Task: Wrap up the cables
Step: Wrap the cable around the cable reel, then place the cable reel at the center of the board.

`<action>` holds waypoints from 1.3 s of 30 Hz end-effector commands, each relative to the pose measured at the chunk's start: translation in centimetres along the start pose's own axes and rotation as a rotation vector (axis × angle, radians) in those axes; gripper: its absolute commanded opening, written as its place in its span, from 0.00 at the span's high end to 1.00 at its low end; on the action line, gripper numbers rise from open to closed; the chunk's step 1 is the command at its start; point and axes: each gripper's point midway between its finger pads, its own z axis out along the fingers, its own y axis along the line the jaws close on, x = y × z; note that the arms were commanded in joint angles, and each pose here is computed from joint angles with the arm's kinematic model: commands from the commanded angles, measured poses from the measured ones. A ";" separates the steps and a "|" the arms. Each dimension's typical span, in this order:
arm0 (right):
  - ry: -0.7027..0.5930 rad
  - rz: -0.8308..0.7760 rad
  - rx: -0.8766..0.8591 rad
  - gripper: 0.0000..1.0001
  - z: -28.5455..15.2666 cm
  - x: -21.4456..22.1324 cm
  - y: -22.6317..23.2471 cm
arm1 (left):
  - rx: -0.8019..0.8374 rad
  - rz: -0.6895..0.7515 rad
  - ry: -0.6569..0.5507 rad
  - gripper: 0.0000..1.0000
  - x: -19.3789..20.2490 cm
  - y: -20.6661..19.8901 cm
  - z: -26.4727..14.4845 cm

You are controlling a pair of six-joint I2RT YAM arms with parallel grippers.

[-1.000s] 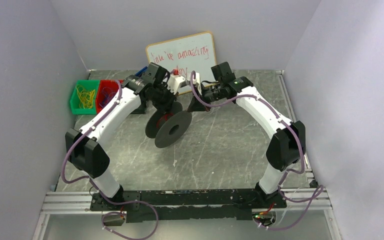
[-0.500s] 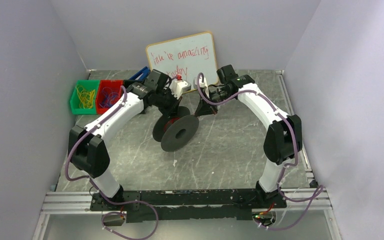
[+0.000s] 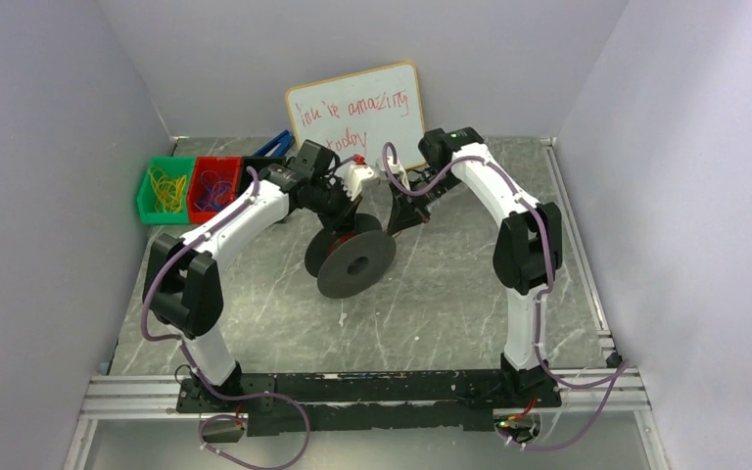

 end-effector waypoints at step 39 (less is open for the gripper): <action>0.157 0.095 0.101 0.96 0.5 9.6 -5.5 | 0.178 -0.052 -0.178 0.97 -1.3 -0.8 3.1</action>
